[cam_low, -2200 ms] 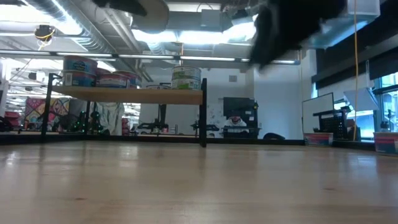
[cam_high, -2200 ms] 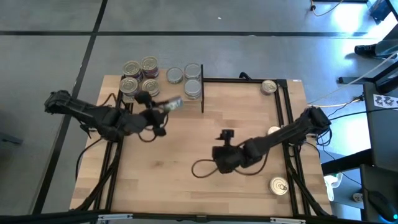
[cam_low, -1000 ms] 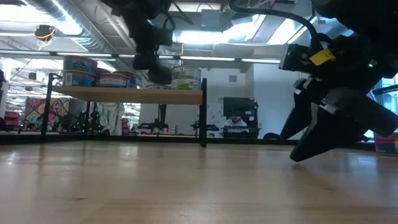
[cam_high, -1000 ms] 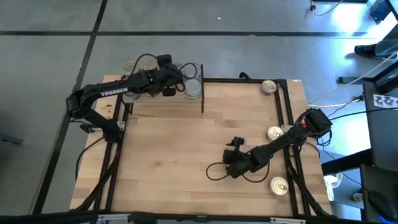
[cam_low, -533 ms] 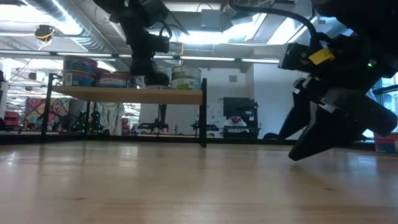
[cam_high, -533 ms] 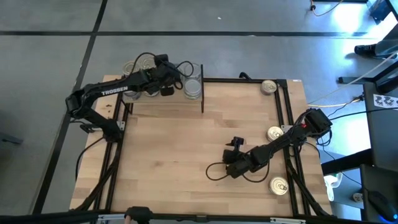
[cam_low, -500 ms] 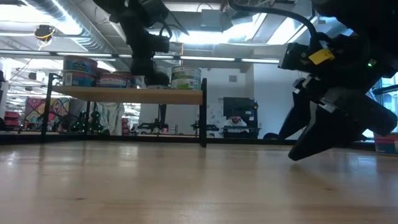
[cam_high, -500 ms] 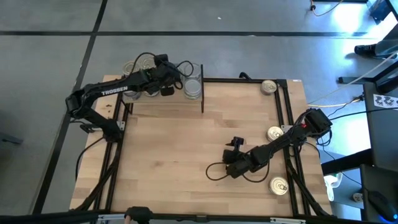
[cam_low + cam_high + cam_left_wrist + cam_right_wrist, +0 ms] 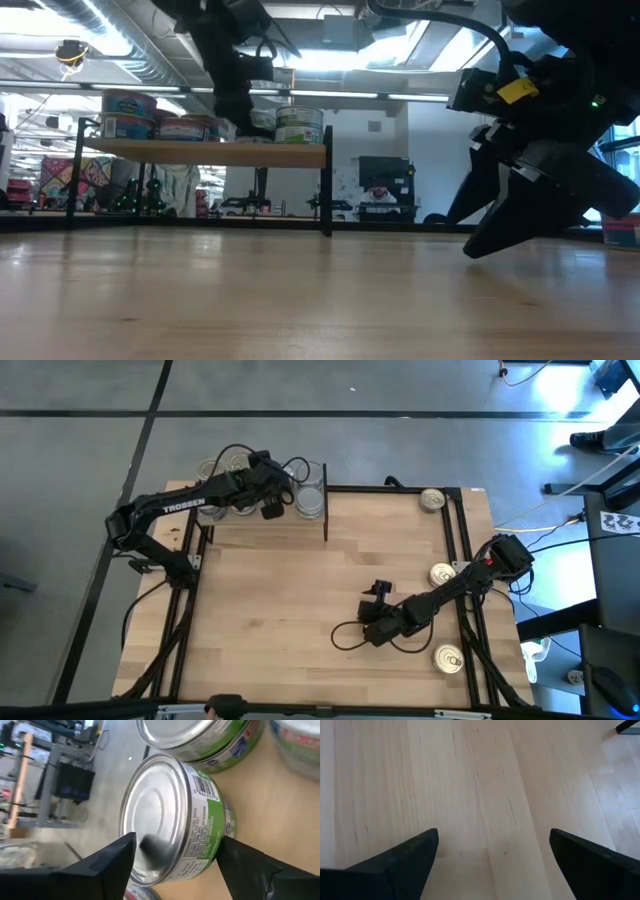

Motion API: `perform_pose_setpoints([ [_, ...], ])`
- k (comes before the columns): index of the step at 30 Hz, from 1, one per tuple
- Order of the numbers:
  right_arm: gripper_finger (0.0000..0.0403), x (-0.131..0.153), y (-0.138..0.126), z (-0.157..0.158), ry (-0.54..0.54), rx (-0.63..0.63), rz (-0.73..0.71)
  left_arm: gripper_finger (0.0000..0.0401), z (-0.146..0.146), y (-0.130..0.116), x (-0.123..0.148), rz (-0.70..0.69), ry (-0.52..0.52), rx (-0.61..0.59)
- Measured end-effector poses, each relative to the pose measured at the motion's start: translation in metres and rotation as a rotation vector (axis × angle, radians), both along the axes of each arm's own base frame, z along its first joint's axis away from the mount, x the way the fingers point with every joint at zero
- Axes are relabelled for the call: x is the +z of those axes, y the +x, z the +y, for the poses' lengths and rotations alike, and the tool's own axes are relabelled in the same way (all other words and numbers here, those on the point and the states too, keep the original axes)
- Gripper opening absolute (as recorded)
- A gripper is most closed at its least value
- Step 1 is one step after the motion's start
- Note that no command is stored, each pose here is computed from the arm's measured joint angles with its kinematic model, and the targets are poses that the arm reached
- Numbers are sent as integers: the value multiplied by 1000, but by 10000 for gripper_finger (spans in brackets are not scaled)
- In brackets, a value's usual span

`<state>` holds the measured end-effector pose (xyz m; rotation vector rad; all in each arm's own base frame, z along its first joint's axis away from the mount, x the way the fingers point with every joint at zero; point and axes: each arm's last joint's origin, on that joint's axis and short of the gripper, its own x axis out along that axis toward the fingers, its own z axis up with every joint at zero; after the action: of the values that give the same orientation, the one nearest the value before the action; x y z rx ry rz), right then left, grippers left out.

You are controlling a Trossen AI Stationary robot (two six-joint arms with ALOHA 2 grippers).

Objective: Stack canned seafood by type on shelf
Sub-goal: Stack the green tuna can on top of the green tuna can on the shelf

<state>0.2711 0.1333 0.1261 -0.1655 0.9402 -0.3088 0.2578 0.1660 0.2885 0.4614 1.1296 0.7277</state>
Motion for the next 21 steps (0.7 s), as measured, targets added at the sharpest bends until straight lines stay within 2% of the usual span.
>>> perform_pose_setpoints([
  [5,383,0,0,0,0,0,-1,269,-2,-1,3,-20,-42,15],
  [11,383,0,0,0,2,-1,-2,269,-3,0,3,-44,-84,-26],
  [21,383,1,1,0,9,-5,-13,269,-10,-11,16,-63,-91,-74],
])
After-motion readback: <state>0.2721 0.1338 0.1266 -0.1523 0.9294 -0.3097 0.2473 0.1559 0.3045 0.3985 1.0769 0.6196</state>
